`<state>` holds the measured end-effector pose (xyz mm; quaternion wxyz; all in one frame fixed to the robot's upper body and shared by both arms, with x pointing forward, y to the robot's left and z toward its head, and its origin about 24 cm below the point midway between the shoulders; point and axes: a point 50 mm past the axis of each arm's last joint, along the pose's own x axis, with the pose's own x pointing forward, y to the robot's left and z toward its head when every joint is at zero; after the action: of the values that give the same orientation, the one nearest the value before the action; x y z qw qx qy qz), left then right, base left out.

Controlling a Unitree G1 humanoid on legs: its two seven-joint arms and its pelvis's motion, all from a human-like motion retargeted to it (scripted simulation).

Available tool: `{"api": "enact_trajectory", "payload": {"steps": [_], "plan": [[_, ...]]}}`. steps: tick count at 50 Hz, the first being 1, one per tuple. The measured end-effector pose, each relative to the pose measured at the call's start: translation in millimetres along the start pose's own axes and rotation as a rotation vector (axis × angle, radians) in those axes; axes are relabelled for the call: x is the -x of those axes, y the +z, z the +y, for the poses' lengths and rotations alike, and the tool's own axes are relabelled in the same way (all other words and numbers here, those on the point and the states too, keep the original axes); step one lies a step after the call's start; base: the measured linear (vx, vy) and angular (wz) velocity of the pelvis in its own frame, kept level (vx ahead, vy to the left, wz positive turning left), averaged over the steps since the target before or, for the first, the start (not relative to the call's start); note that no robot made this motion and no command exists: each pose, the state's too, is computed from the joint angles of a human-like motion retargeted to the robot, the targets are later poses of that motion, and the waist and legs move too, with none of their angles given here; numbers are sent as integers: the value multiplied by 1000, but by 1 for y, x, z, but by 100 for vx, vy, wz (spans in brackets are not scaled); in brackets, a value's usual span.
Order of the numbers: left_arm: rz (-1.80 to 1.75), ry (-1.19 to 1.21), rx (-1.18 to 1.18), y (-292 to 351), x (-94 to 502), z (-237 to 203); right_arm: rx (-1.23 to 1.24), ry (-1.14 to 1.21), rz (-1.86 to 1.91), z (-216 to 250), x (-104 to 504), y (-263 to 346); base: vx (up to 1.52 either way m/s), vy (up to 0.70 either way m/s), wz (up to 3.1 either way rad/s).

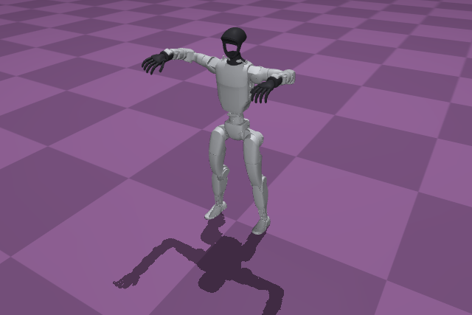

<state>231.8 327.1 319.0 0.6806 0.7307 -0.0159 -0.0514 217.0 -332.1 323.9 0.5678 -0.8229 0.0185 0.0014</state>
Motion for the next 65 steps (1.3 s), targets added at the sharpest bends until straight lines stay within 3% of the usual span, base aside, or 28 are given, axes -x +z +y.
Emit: {"api": "enact_trajectory", "payload": {"steps": [25, 32, 37, 42, 47, 52, 58, 65], "plan": [[33, 50, 10, -4, 2, 7, -10, -55, 54, -10, 10, -9, 0, 0, 0], [-8, 107, 167, -5, 4, -17, -82, -138, 31, -5, 10, -6, 2, -1, 1], [-24, 96, 513, -7, -13, -75, -309, -149, 40, 43, 1, -2, 7, -4, -3], [153, 51, 1041, -8, -29, -185, -722, -65, 124, 141, -15, 23, 9, -6, -7], [640, -10, 1568, 26, -13, -333, -1144, 144, 360, 263, -18, 86, 9, -10, -9], [1230, -313, 1739, 96, 50, -446, -1357, 536, 670, 364, 13, 171, 10, -16, -29], [1384, -952, 1657, 173, 143, -492, -1430, 981, 863, 407, 58, 246, 12, -19, -15], [1215, -1215, 1715, 215, 202, -495, -1421, 1017, 865, 406, 65, 277, 23, -8, 3]]}}
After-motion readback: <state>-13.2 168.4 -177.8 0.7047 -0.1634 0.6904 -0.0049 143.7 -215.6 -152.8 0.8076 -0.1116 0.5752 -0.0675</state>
